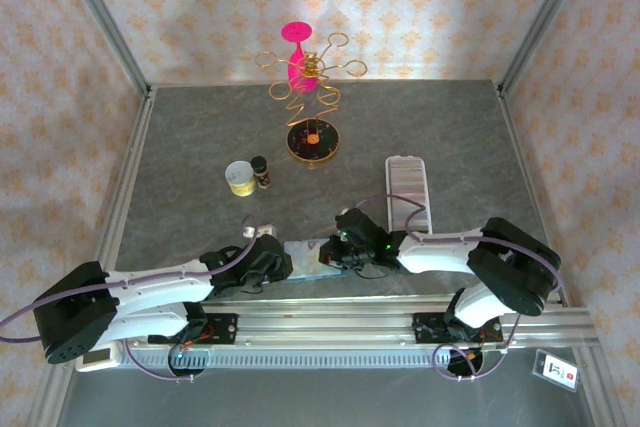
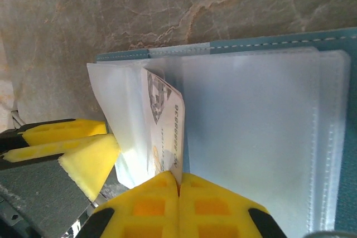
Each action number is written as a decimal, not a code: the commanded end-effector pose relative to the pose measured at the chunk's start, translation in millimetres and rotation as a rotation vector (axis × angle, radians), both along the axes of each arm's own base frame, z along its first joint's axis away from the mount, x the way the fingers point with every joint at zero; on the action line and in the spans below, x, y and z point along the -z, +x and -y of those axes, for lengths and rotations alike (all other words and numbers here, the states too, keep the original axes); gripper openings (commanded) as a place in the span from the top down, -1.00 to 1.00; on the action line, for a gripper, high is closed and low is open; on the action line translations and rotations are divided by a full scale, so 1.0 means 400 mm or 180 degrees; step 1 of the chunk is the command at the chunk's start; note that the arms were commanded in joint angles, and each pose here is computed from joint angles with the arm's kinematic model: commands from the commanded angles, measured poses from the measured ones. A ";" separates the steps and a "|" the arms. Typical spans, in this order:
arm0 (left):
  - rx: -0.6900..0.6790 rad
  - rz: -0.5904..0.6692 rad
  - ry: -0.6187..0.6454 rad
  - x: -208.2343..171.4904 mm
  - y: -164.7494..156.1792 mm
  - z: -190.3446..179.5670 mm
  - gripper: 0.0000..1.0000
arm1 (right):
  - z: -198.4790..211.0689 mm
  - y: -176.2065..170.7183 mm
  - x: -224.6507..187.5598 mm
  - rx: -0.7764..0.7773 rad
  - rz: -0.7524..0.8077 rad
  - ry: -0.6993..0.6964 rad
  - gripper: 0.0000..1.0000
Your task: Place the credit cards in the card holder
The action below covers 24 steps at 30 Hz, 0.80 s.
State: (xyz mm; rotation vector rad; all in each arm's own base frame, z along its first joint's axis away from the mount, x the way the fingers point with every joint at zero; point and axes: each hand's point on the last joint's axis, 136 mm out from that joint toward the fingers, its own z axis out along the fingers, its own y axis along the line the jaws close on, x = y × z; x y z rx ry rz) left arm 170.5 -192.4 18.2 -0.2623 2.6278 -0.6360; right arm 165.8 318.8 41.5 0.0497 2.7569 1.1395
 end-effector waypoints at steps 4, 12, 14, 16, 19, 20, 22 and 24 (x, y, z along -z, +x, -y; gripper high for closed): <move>-0.0049 -0.0077 0.0144 0.036 -0.022 -0.032 0.50 | -0.024 0.004 -0.003 -0.0055 0.0019 0.0071 1.00; -0.0115 -0.0061 0.0176 0.032 -0.020 -0.044 0.34 | -0.045 -0.007 -0.004 -0.0288 0.0044 0.0114 1.00; -0.0147 -0.0033 0.0162 0.027 -0.017 -0.047 0.29 | -0.044 -0.015 0.005 -0.0365 -0.0002 0.0042 1.00; -0.0177 -0.0011 0.0133 0.023 -0.016 -0.049 0.26 | -0.026 -0.018 0.019 -0.0398 -0.0003 -0.0152 1.00; -0.0241 0.0017 0.0088 0.019 -0.013 -0.054 0.26 | -0.007 -0.029 0.025 -0.0423 -0.0049 -0.0233 1.00; -0.0261 0.0027 0.0075 0.018 -0.013 -0.055 0.26 | 0.000 -0.034 0.029 -0.0437 -0.0081 -0.0269 1.00; -0.0299 0.0039 0.0026 0.018 -0.011 -0.055 0.29 | 0.005 -0.035 0.029 -0.0432 -0.0097 -0.0277 1.00; -0.0325 0.0024 -0.0015 0.022 -0.013 -0.055 0.33 | 0.008 -0.037 0.029 -0.0423 -0.0157 -0.0254 1.00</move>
